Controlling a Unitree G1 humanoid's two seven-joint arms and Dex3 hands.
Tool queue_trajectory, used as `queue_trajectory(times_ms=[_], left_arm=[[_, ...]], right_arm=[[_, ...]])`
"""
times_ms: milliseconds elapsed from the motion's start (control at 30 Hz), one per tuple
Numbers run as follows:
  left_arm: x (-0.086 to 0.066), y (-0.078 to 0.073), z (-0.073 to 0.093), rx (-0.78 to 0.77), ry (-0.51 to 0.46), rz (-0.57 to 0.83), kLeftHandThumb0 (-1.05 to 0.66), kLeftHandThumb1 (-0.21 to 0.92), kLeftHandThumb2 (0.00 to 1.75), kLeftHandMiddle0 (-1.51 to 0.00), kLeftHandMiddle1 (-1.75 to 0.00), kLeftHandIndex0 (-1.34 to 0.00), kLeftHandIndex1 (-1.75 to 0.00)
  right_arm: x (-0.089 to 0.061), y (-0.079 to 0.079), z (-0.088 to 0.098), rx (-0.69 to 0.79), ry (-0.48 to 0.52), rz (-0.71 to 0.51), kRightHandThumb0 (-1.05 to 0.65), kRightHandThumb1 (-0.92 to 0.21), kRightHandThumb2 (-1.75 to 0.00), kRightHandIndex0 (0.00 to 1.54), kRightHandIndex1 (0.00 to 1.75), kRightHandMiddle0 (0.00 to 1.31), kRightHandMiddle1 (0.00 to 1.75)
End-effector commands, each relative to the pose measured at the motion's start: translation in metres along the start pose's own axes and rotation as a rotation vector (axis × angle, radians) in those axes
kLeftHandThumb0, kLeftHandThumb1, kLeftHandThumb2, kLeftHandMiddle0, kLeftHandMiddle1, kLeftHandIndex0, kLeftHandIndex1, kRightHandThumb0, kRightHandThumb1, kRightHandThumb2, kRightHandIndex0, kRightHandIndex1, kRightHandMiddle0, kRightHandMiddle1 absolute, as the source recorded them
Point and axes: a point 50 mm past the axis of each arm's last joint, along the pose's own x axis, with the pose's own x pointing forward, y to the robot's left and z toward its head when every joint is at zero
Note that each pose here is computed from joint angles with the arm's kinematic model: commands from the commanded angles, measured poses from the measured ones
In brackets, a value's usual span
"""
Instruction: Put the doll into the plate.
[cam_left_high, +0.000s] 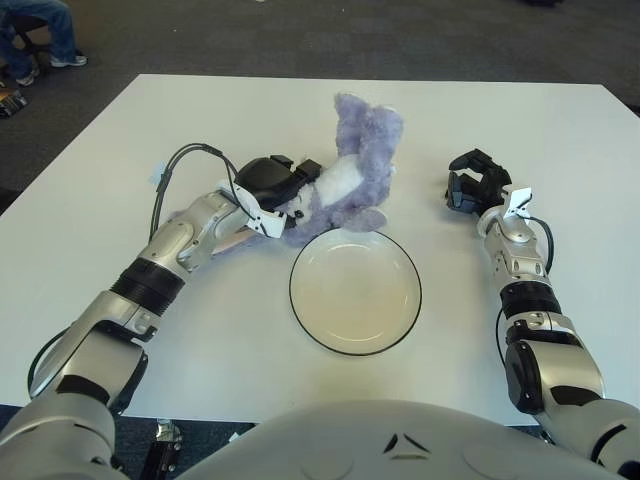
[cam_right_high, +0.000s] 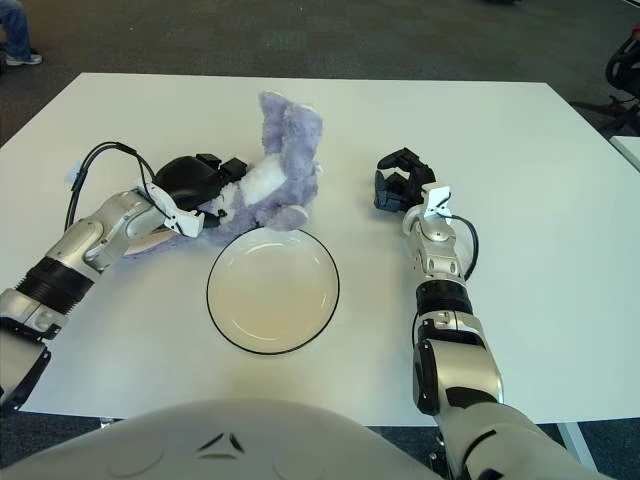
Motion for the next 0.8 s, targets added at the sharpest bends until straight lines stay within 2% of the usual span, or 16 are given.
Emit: queue_trajectory(times_ms=[0, 100, 200, 467, 600, 767], left_arm=[[-0.004, -0.003, -0.005, -0.017, 0.043, 0.019, -0.01, 0.26, 1.39, -0.54, -1.75, -0.53, -1.75], [-0.006, 0.006, -0.007, -0.009, 0.041, 0.073, -0.01, 0.24, 1.41, -0.56, -1.75, -0.54, -1.75], [-0.012, 0.024, -0.006, 0.017, 0.024, 0.140, -0.01, 0.23, 1.42, -0.56, -1.75, -0.55, -1.75], [-0.014, 0.029, -0.007, 0.011, 0.035, 0.191, 0.00, 0.19, 1.46, -0.59, -1.75, -0.58, -1.75], [-0.015, 0.033, -0.008, 0.003, 0.035, 0.223, -0.01, 0.04, 1.61, -0.80, -1.75, -0.66, -1.64], [-0.016, 0.038, -0.010, -0.014, 0.035, 0.253, 0.00, -0.05, 1.72, -0.90, -1.75, -0.69, -1.66]], right_arm=[[-0.011, -0.002, -0.032, 0.004, 0.147, -0.001, -0.01, -0.26, -1.33, 0.66, 1.75, 0.53, 1.56], [-0.011, -0.002, -0.032, 0.005, 0.146, 0.000, -0.01, -0.25, -1.34, 0.66, 1.75, 0.54, 1.56], [-0.011, -0.002, -0.032, 0.006, 0.145, 0.001, -0.01, -0.25, -1.34, 0.66, 1.75, 0.54, 1.56], [-0.010, -0.002, -0.032, 0.005, 0.147, 0.001, -0.01, -0.25, -1.34, 0.65, 1.75, 0.53, 1.57], [-0.010, -0.002, -0.032, 0.008, 0.147, 0.002, -0.01, -0.26, -1.34, 0.65, 1.75, 0.53, 1.57], [-0.010, -0.002, -0.032, 0.011, 0.147, 0.006, -0.01, -0.26, -1.33, 0.65, 1.75, 0.53, 1.57]])
